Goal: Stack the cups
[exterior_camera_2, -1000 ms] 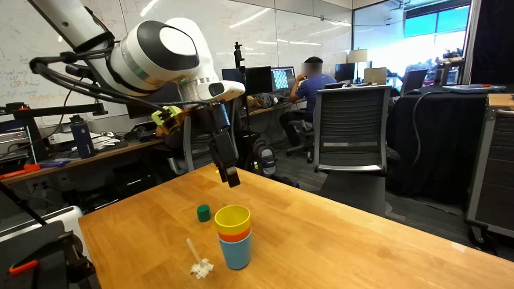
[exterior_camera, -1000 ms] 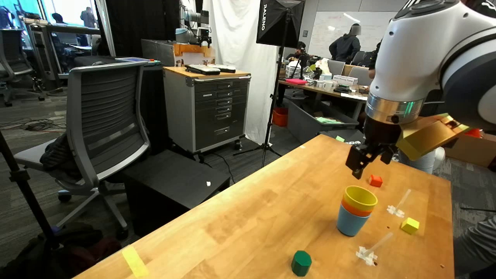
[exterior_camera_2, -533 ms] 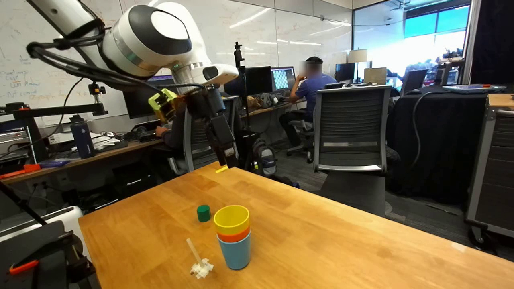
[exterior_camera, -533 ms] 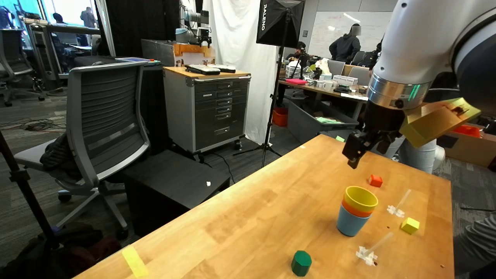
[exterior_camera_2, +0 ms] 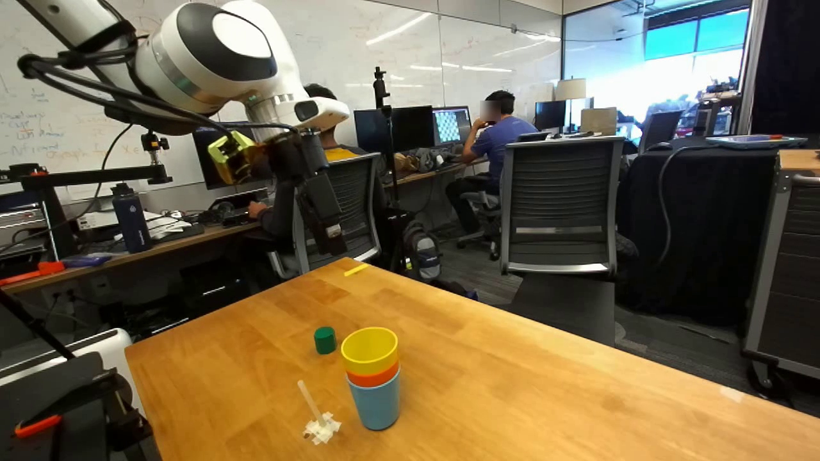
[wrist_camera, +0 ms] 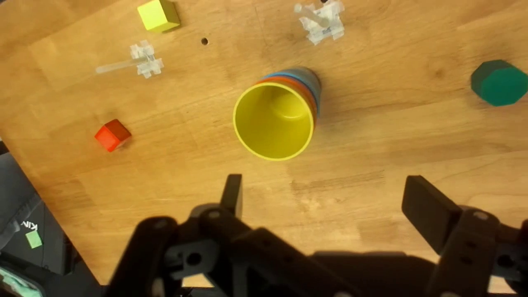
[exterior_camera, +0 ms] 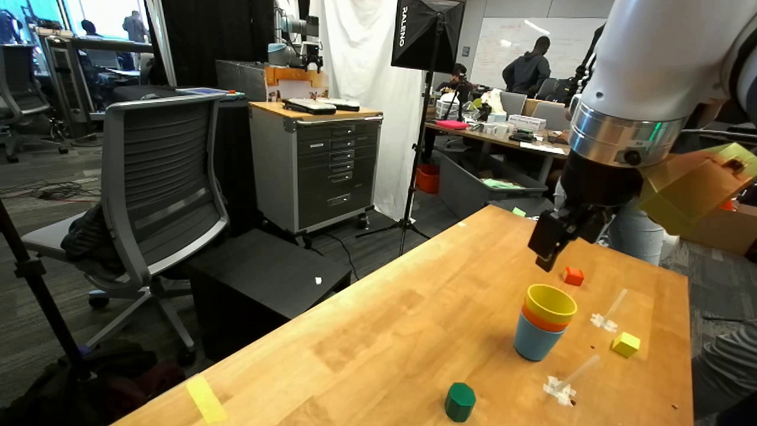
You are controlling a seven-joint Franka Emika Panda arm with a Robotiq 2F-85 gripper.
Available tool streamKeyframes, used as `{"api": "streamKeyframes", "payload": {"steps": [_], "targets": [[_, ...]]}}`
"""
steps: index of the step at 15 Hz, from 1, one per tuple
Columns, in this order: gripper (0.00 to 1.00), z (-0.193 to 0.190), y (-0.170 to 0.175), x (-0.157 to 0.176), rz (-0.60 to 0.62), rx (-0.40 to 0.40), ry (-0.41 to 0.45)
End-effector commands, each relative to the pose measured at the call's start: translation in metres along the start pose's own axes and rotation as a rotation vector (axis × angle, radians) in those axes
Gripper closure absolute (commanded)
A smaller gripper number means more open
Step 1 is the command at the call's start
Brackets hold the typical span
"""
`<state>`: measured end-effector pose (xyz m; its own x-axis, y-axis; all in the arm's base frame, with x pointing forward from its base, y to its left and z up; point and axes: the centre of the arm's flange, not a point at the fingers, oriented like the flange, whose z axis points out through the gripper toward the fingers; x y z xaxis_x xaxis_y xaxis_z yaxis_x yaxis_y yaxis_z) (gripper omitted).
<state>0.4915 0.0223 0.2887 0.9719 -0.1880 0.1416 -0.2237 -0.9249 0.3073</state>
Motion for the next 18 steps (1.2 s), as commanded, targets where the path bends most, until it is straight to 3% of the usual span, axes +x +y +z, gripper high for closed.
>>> {"api": "streamKeyframes", "payload": {"steps": [1, 18], "targets": [[0.00, -0.0028, -0.0026, -0.0037, -0.003, -0.001, -0.009], [0.00, -0.0058, -0.0038, -0.0085, -0.006, -0.003, -0.016]]}}
